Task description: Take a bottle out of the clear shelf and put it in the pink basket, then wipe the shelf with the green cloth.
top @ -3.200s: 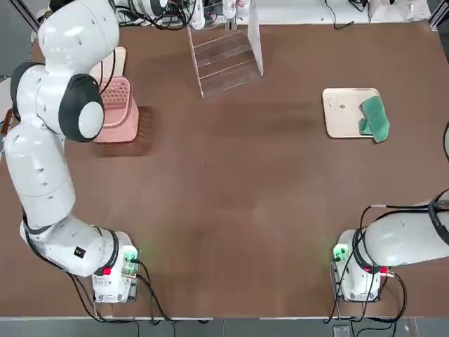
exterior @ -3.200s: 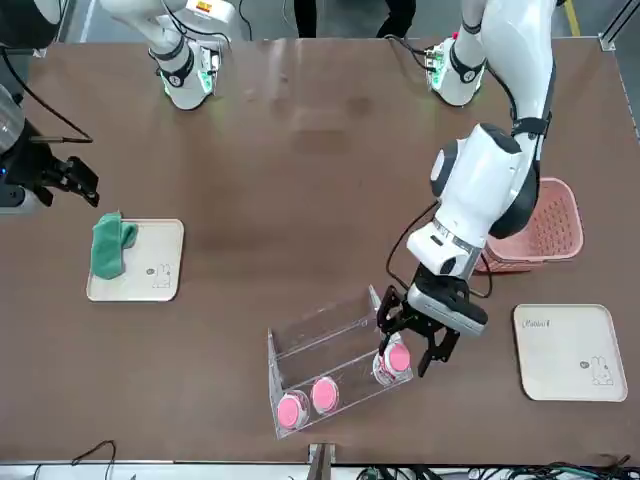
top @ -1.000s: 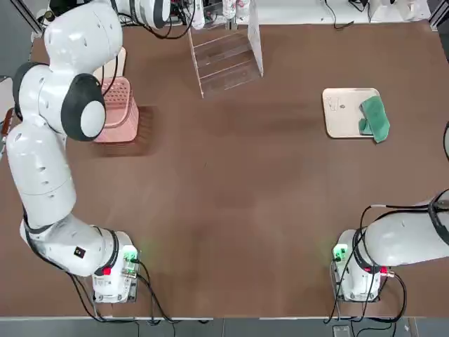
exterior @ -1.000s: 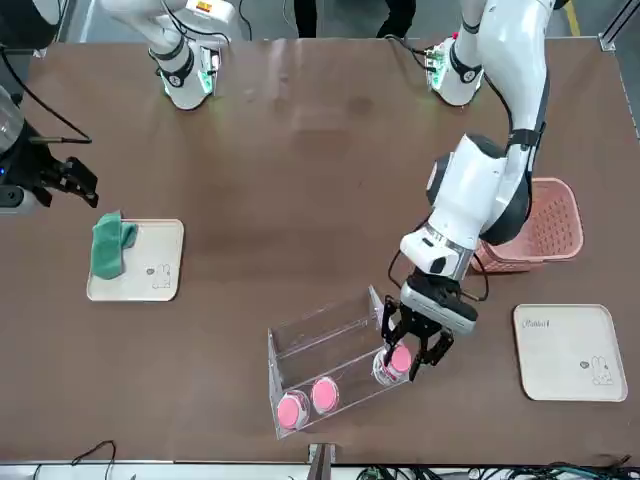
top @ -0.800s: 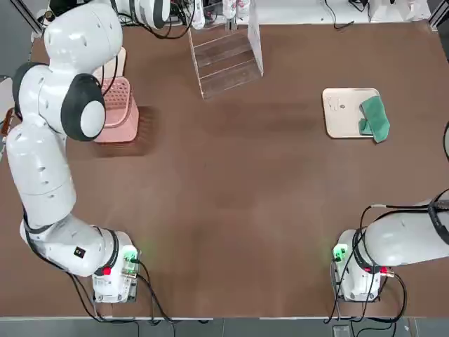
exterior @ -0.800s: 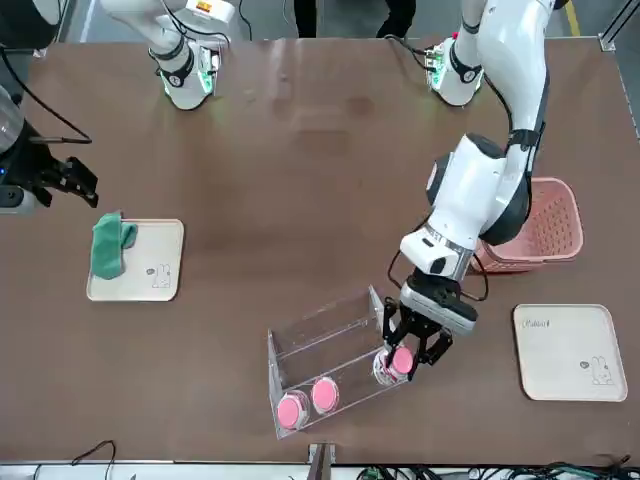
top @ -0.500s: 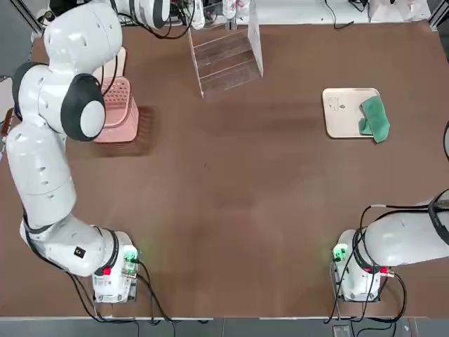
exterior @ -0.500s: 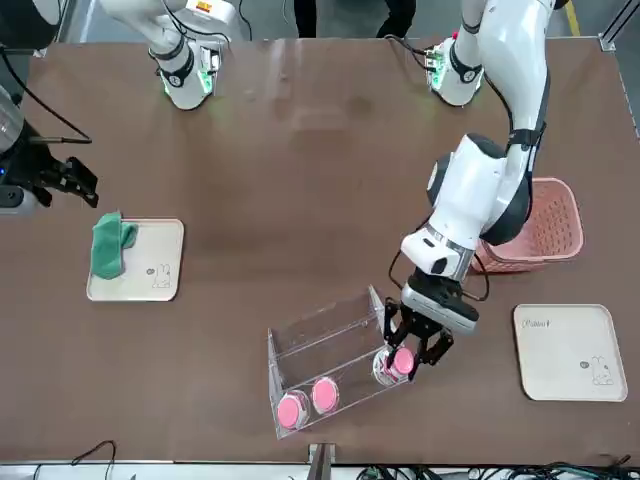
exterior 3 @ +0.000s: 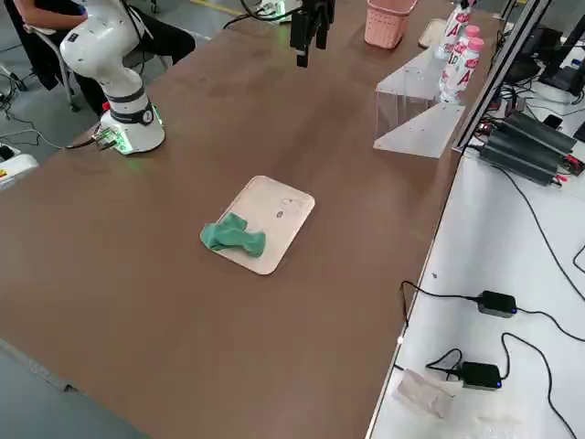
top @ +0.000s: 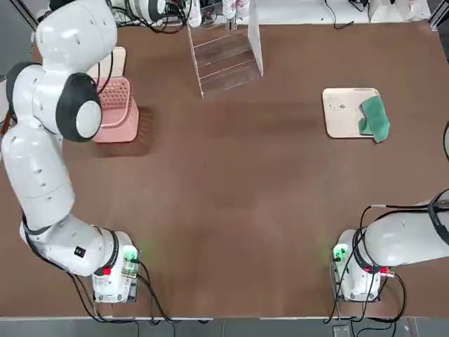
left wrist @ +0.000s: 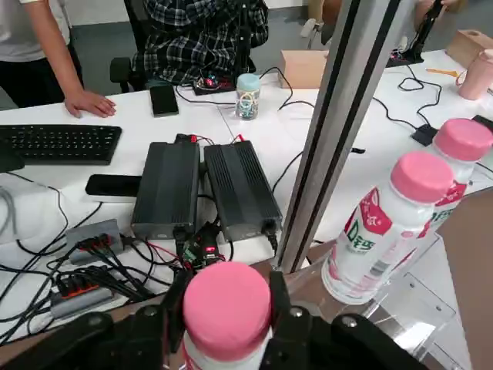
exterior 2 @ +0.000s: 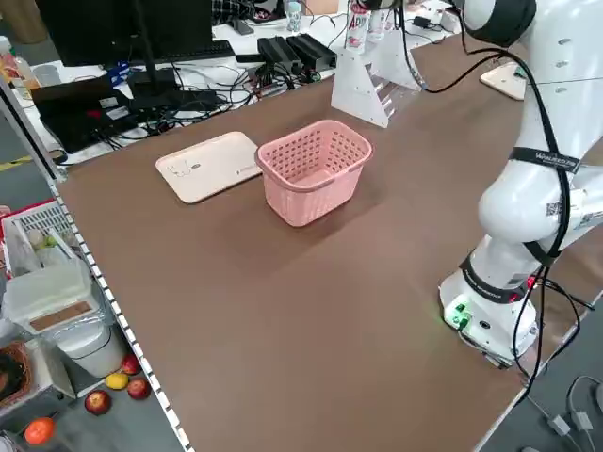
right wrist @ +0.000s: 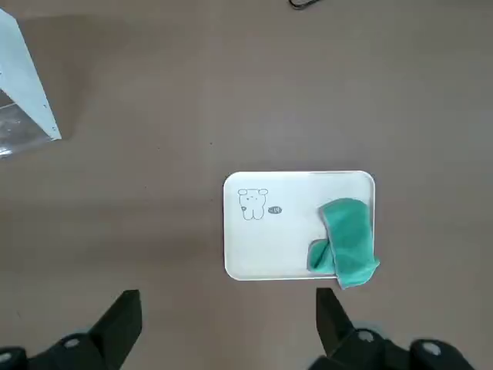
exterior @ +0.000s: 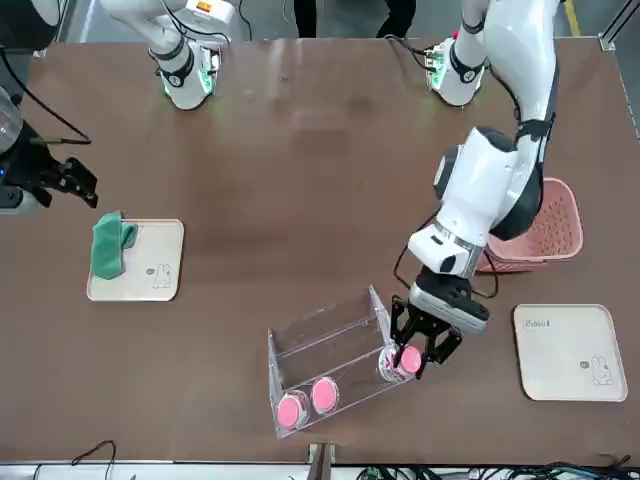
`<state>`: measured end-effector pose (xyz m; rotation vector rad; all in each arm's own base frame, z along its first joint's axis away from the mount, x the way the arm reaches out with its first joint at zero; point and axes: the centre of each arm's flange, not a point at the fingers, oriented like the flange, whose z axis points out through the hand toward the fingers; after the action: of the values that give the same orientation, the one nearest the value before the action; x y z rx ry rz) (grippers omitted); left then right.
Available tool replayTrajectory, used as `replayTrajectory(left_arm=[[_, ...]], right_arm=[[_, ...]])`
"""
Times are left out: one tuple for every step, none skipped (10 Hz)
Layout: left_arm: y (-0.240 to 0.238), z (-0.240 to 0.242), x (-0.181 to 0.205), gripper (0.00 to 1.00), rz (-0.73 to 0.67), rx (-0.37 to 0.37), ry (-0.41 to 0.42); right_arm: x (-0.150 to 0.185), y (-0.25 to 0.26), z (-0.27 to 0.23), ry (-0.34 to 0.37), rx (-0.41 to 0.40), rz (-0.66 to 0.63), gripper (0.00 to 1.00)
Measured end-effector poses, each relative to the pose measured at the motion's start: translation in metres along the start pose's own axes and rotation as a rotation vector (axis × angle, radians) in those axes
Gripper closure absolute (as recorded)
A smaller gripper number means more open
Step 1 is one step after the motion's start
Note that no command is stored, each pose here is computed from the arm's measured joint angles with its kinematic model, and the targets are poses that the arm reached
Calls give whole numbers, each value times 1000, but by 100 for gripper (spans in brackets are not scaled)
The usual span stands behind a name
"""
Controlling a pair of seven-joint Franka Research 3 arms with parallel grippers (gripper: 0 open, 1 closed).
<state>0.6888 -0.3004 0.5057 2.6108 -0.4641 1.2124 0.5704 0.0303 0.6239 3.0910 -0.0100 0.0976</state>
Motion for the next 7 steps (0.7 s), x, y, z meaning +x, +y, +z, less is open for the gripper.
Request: replayTrajectory(left_arm=[[0,-17,13,56,0,2,-11],[1,-35,25,56,0,3,-18],[0,-55,36,56,0,5,-29],[-5,-77,47,56,-5,13,-46],[-15,-101,57,56,-13,27,-73],[-26,-126,64,56,-22,43,-116],[-38,-148,67,56,-22,59,-167]], right_arm=[[0,0,0,0,0,1,0],[0,1,0,0,0,2,0],[0,2,0,0,0,3,0],[0,2,0,1,0,3,0],[1,2,1,0,0,4,0],[1,2,1,-1,-1,4,0],[1,2,2,-2,-1,4,0]])
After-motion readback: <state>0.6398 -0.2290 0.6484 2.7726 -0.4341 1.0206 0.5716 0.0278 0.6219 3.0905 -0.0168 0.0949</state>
